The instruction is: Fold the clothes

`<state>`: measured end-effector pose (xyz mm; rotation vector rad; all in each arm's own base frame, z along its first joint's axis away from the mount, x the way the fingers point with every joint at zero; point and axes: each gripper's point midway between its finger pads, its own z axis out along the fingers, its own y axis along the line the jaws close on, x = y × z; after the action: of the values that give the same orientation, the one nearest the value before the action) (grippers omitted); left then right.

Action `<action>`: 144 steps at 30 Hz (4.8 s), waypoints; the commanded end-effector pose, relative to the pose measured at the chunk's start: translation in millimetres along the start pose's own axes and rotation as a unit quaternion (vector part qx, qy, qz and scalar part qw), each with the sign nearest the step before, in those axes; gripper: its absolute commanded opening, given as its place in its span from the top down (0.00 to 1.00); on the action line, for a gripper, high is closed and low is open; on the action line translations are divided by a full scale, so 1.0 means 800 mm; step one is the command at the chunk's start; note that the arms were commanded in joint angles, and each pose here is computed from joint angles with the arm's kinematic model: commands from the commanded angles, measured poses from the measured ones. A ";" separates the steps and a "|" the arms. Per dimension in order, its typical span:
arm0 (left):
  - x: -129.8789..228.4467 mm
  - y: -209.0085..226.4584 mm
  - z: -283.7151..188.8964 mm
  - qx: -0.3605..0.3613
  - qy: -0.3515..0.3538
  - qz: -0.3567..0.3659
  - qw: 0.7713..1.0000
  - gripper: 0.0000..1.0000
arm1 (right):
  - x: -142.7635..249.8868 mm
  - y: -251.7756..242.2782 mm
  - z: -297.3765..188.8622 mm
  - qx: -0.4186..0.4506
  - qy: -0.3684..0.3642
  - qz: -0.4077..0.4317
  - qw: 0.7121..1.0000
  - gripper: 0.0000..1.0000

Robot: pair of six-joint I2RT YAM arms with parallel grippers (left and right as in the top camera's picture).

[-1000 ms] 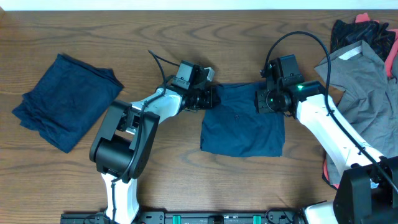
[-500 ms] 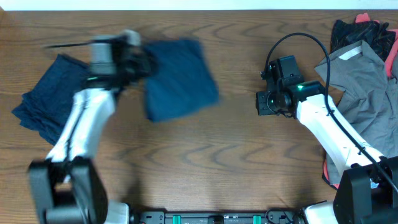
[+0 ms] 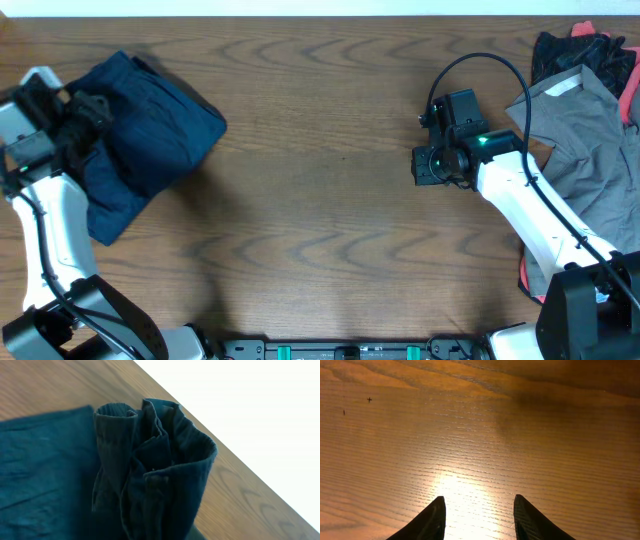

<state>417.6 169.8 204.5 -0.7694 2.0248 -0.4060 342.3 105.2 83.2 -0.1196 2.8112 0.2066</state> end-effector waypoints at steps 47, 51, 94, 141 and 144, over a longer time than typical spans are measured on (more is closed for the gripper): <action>0.240 -0.108 0.003 -0.023 0.277 0.165 0.946 0.02 | -0.032 -0.052 -0.014 -0.023 -0.035 0.087 0.995 0.01; 0.300 -0.078 -0.045 -0.091 0.385 0.171 0.903 0.02 | 0.016 -0.093 -0.025 0.000 0.044 0.136 0.990 0.01; 0.288 -0.106 -0.217 0.073 0.092 0.280 0.953 0.02 | 0.133 -0.090 -0.216 0.045 -0.306 0.116 0.944 0.01; 0.288 -0.106 -0.217 0.073 0.092 0.280 0.953 0.02 | 0.091 -0.071 -0.143 0.054 -0.552 -0.119 0.823 0.01; 0.288 -0.106 -0.217 0.073 0.092 0.280 0.953 0.02 | 0.091 -0.071 -0.143 0.054 -0.552 -0.119 0.823 0.01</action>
<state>210.0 -49.1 196.2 -0.0673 2.2531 -0.3161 245.0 23.7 160.3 -0.2022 1.6192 0.0264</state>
